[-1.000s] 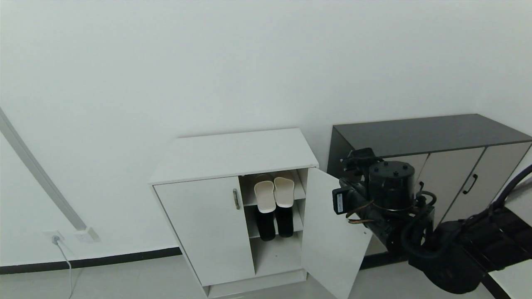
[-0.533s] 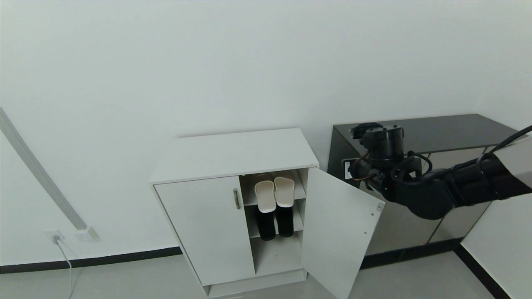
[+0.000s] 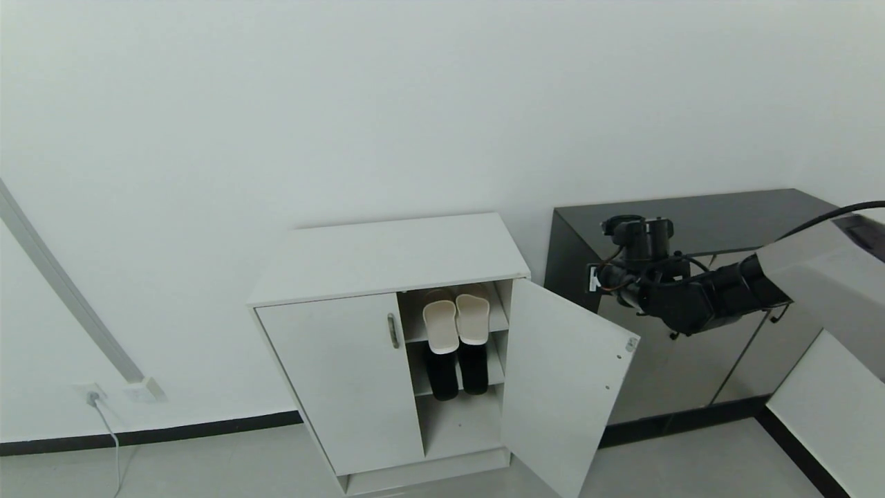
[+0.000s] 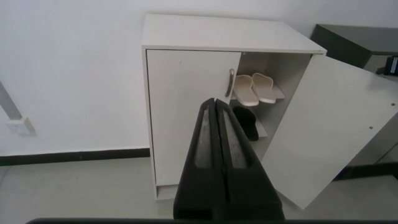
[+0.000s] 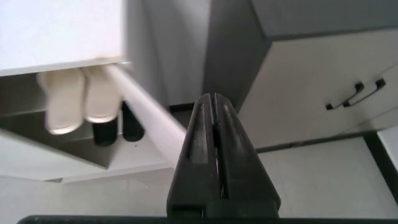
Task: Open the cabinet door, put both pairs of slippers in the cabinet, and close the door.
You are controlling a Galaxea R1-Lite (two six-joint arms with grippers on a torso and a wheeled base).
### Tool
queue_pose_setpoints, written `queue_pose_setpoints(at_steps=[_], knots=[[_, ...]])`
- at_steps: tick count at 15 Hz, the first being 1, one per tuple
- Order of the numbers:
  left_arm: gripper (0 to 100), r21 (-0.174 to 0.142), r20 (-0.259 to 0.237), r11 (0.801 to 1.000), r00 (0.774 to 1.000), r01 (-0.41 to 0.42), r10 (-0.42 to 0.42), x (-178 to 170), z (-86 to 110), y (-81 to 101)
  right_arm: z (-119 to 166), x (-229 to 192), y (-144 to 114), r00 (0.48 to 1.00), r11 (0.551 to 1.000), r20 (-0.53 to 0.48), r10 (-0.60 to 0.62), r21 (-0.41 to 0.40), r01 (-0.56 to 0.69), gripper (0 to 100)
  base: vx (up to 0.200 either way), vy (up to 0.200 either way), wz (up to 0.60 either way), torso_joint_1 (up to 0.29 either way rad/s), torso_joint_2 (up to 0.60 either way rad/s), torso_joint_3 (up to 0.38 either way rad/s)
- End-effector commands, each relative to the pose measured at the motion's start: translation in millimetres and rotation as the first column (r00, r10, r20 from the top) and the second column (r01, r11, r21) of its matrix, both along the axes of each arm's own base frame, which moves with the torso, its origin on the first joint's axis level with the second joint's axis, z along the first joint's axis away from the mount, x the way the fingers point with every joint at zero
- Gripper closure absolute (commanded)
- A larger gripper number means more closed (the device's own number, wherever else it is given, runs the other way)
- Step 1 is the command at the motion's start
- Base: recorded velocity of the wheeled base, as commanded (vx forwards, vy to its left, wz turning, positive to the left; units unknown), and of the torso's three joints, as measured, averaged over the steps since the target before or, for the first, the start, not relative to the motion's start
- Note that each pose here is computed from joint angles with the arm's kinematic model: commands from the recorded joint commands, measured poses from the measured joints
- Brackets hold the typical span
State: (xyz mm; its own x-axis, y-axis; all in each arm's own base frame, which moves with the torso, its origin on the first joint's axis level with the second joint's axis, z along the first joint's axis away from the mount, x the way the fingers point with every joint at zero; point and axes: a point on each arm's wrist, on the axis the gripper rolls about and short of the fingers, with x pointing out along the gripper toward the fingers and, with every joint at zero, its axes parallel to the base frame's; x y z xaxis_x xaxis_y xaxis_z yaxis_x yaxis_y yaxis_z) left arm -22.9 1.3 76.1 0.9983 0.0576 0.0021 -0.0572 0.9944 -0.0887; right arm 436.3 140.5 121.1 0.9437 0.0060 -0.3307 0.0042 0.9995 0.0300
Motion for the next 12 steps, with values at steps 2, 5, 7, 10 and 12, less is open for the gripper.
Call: queue_pose_setpoints(at_steps=[2,5,7,10,12], knots=[[100,0.000,-0.001,1.000,1.000,-0.001,0.001,0.1,0.0,0.0,-32.0,14.4,-7.6,0.998,1.000,-0.055,-0.019,-0.012,0.019,100,0.000,0.000,0.00,0.000,0.00,0.000],[100,0.000,-0.001,1.000,1.000,-0.001,0.001,0.1,0.0,0.0,-40.5,15.7,-7.6,0.997,1.000,-0.077,-0.013,0.008,0.013,100,0.000,0.000,0.00,0.000,0.00,0.000],[100,0.000,-0.001,1.000,1.000,-0.001,0.001,0.1,0.0,0.0,-45.5,16.1,-7.4,0.996,1.000,-0.087,-0.015,0.012,0.016,100,0.000,0.000,0.00,0.000,0.00,0.000],[100,0.000,-0.001,1.000,1.000,-0.001,0.001,0.1,0.0,0.0,-54.0,15.5,-7.6,0.994,1.000,-0.109,-0.021,0.017,0.023,100,0.000,0.000,0.00,0.000,0.00,0.000],[100,-0.002,0.000,1.000,1.000,-0.001,0.001,0.1,0.0,0.0,-60.4,16.4,-7.3,0.992,1.000,-0.120,-0.023,0.019,0.025,100,0.000,0.000,0.00,0.000,0.00,0.000]])
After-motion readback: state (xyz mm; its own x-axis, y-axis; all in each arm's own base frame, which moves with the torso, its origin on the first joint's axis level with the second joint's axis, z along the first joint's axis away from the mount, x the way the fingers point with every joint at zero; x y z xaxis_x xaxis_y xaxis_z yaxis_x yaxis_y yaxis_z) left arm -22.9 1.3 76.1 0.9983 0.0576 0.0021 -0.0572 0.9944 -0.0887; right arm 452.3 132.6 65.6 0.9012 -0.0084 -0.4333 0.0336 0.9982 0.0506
